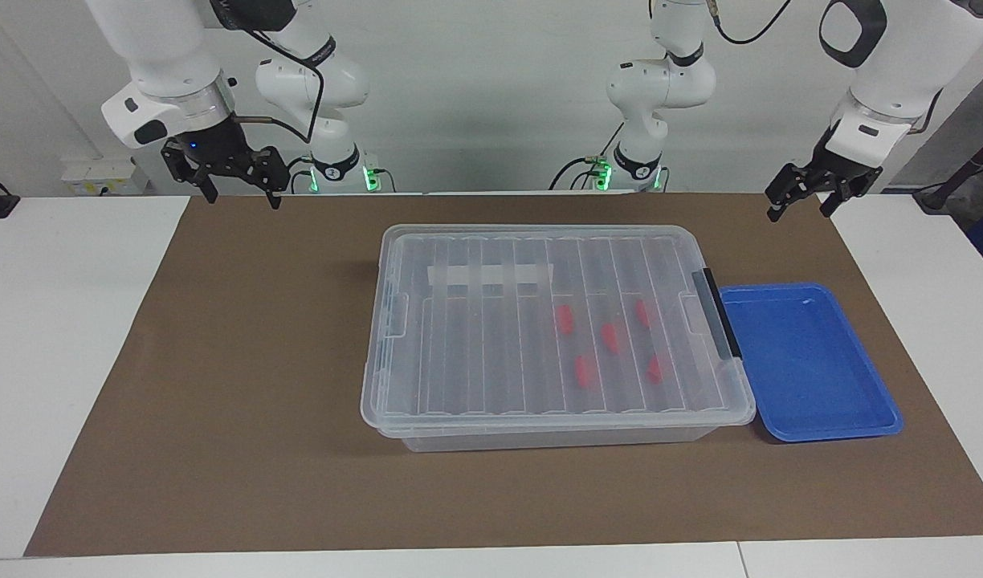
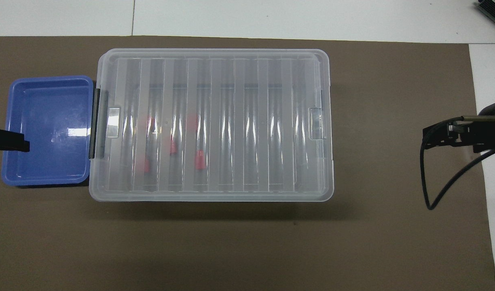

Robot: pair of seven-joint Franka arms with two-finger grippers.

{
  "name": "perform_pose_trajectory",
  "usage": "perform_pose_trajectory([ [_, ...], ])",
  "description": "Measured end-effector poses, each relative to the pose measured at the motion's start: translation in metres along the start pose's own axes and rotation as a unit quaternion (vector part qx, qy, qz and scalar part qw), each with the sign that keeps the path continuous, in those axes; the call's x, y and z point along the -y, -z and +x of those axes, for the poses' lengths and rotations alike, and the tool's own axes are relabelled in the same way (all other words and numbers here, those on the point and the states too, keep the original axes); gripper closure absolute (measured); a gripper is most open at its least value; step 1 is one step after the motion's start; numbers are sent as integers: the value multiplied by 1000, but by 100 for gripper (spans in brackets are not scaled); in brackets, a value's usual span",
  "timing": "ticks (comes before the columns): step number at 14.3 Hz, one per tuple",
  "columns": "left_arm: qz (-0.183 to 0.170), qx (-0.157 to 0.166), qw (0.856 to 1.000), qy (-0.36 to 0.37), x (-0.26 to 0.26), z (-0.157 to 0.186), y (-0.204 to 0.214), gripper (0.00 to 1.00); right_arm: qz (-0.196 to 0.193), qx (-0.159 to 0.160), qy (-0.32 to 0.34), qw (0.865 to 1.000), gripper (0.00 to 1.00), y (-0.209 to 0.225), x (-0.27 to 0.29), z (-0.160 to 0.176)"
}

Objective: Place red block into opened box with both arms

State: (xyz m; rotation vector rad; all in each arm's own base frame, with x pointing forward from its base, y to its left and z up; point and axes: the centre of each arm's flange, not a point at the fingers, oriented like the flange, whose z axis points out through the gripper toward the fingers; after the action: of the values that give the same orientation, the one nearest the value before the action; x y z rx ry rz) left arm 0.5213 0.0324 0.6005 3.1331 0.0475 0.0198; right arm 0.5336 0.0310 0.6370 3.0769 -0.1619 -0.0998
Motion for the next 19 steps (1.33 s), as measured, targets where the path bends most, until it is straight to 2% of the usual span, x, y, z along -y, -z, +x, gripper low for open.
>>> perform_pose_trajectory([
  [19,0,0,1000,0,0,0,0,0,14,3,1,1000,0,-1,3,-1],
])
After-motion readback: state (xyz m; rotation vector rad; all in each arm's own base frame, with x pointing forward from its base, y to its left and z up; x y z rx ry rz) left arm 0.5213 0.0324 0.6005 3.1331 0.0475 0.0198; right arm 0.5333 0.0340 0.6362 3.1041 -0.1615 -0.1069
